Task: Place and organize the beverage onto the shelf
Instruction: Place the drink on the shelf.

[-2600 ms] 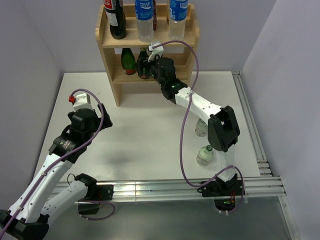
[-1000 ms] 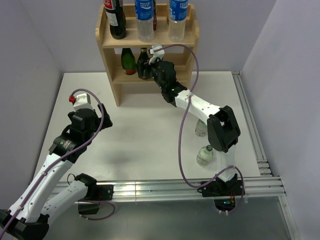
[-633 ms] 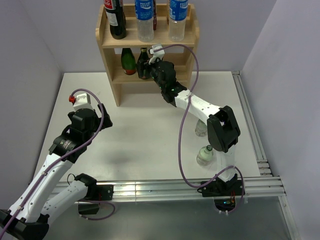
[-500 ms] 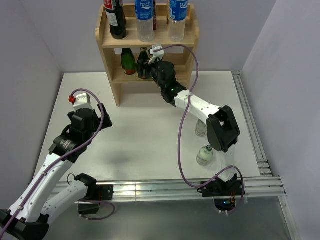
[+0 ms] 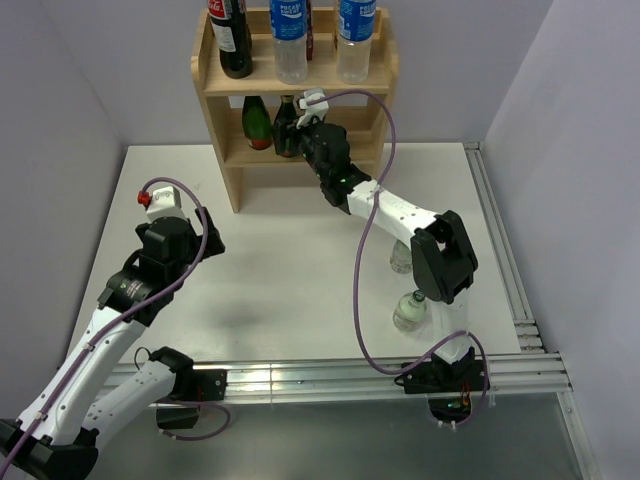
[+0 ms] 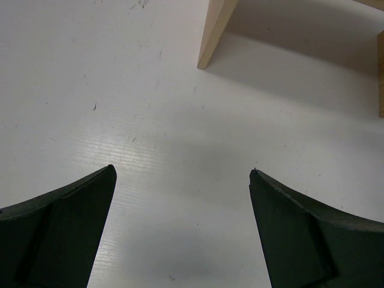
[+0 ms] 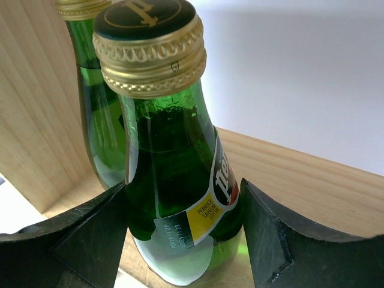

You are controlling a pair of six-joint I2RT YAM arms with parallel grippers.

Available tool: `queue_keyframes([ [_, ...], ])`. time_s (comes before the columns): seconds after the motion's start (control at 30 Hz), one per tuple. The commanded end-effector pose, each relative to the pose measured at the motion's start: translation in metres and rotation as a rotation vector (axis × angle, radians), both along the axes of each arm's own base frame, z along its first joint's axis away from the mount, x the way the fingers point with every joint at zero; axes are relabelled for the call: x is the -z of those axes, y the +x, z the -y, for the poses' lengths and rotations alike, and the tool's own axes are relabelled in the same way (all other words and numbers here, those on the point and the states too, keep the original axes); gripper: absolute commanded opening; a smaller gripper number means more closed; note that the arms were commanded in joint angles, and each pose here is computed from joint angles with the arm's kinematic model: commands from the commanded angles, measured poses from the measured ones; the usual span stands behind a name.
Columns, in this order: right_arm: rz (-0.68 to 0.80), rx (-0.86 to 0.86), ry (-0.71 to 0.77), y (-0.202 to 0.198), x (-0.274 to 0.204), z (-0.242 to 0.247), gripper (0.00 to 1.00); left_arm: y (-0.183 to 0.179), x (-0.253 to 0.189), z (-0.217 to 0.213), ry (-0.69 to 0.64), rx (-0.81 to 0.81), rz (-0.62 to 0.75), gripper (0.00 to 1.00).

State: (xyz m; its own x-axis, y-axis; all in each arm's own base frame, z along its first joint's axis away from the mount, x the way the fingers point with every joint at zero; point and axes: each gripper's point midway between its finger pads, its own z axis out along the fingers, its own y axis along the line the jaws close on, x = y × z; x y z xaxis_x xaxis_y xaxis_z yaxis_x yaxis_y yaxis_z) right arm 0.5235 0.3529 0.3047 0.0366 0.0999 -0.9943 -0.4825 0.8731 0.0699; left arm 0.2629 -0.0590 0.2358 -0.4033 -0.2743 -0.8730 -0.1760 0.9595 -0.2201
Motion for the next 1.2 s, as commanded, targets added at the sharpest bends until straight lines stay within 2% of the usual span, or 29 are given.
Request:
queue_keyframes([
  [0.0,-0.365,0.066,-0.113,0.006,0.144,0.018,0.72,0.003,-0.005,0.003,-0.012,0.017,0.025,1.0],
  [0.23,-0.372,0.069,-0.115,0.007,0.149,0.02,0.75,0.003,-0.006,0.004,-0.012,0.022,0.029,0.99],
  [0.43,-0.377,0.077,-0.131,0.004,0.146,0.024,0.67,0.003,-0.005,0.003,-0.013,0.02,0.027,1.0],
  [0.63,-0.42,0.123,-0.165,-0.001,0.142,0.036,0.66,0.002,-0.006,0.003,-0.015,0.021,0.029,0.99],
  [0.9,-0.461,0.159,-0.182,-0.004,0.141,0.044,0.66,0.002,-0.005,0.004,-0.015,0.024,0.025,0.99],
  [1.17,-0.485,0.173,-0.208,-0.001,0.154,0.044,0.72,0.003,-0.005,0.004,-0.015,0.024,0.025,0.99],
])
